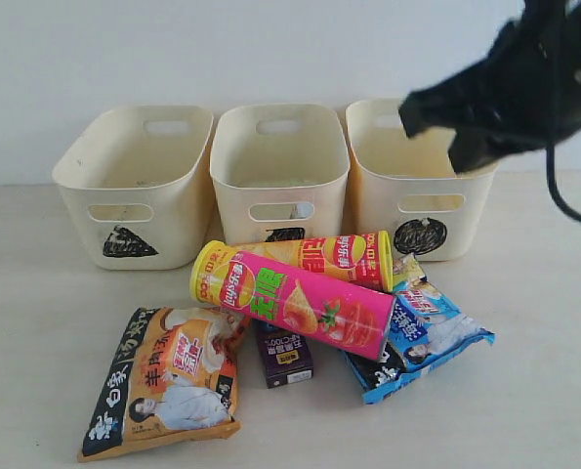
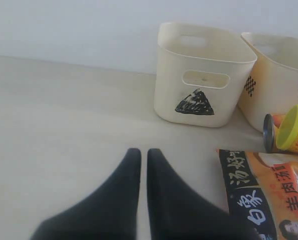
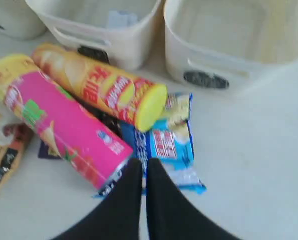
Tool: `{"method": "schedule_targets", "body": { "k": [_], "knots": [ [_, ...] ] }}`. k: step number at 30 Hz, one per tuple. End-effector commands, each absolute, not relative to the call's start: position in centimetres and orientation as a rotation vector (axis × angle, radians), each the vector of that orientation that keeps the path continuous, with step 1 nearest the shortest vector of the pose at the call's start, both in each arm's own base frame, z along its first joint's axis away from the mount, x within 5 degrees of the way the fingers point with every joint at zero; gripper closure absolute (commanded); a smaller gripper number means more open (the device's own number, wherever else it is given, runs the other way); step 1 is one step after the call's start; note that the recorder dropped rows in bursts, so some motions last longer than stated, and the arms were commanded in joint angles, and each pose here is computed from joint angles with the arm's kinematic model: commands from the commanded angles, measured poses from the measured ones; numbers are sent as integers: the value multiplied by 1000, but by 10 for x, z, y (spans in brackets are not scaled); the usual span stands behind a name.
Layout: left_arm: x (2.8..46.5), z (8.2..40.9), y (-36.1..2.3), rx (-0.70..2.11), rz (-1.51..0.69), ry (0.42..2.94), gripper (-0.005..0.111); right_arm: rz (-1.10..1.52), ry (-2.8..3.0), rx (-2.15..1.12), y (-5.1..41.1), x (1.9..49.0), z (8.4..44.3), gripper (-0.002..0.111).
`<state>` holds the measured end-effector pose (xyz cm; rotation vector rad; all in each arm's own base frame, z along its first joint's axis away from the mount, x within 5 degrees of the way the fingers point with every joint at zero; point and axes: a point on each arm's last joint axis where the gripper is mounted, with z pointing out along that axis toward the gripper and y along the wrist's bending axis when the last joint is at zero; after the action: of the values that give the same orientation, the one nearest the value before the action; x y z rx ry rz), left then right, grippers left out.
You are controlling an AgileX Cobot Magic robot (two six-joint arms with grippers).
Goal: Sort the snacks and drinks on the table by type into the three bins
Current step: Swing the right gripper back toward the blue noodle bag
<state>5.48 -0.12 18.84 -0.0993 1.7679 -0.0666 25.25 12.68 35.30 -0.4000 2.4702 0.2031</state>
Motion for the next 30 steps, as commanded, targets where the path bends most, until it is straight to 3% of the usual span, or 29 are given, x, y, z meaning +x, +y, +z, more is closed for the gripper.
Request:
{"method": "schedule_targets", "body": {
  "k": [1, 10, 12, 14, 15, 17, 22, 30],
  "knots": [
    [55, 188, -1, -97, -56, 1761, 103, 215, 2607, -218, 98, 247, 311, 108],
    [55, 188, -1, -97, -56, 1761, 103, 912, 2655, 139, 36, 262, 254, 108],
    [55, 188, -1, -97, -56, 1761, 103, 932, 2675, 210, 20, 268, 244, 98],
    [55, 188, -1, -97, -56, 1761, 103, 961, 2700, 269, 9, 274, 231, 74],
    [55, 188, -1, -97, -56, 1761, 103, 969, 2707, 296, 5, 277, 224, 55],
    [55, 188, -1, -97, -56, 1761, 103, 985, 2706, 346, 2, 285, 212, 41],
    [55, 188, -1, -97, -56, 1761, 103, 1164, 2702, 440, 5, 307, 162, 39],
    [55, 188, -1, -97, -56, 1761, 103, 1308, 2650, 528, 7, 322, 110, 39]
  ]
}}
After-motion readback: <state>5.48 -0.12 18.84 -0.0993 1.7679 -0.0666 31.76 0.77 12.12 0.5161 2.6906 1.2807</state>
